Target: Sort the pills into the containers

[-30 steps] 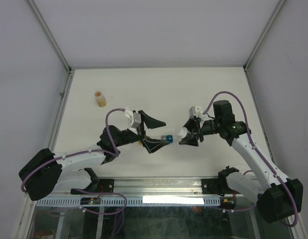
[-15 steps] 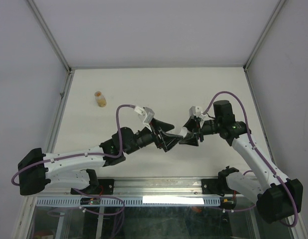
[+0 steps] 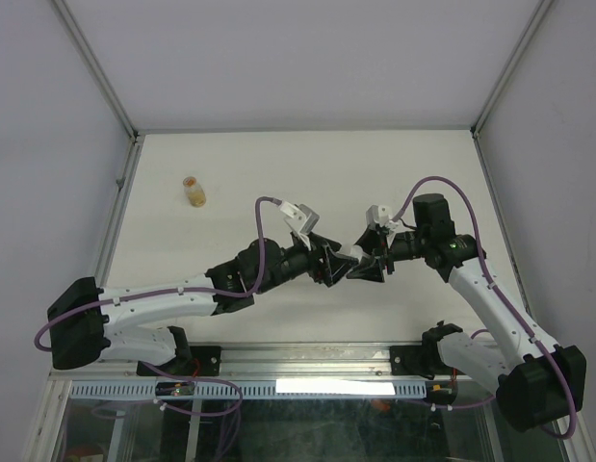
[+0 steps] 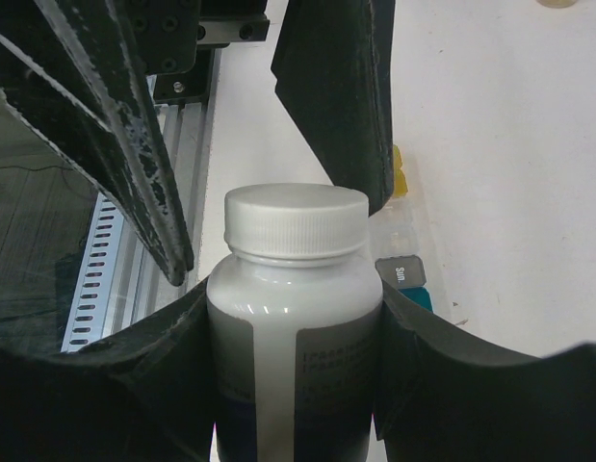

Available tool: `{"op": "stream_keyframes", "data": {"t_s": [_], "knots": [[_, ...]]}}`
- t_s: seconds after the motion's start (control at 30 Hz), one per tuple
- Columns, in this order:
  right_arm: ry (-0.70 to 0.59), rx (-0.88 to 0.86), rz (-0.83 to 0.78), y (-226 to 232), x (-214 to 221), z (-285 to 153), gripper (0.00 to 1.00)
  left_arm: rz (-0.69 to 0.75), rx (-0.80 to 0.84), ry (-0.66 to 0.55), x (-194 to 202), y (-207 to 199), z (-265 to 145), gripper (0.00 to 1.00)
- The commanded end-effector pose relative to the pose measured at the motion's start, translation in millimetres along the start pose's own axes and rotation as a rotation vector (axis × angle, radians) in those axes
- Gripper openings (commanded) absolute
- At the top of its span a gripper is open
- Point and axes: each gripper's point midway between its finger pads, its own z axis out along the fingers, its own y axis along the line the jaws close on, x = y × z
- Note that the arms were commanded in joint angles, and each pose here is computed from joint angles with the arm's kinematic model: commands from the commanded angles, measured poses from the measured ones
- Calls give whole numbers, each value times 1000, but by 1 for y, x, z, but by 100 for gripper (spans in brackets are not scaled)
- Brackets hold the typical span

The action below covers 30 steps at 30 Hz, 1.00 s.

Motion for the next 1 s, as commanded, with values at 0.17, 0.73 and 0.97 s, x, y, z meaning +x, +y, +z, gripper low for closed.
{"op": "stream_keyframes", "data": {"t_s": [0.17, 0.73, 0.97], "knots": [[-39, 6, -94, -5, -22, -3, 0, 35, 60, -41, -20, -18, 7, 44], [-40, 4, -90, -5, -22, -3, 0, 628, 781, 130, 31, -39, -22, 29], [-38, 7, -89, -6, -21, -3, 0, 690, 751, 97, 12, -23, -3, 68]]}}
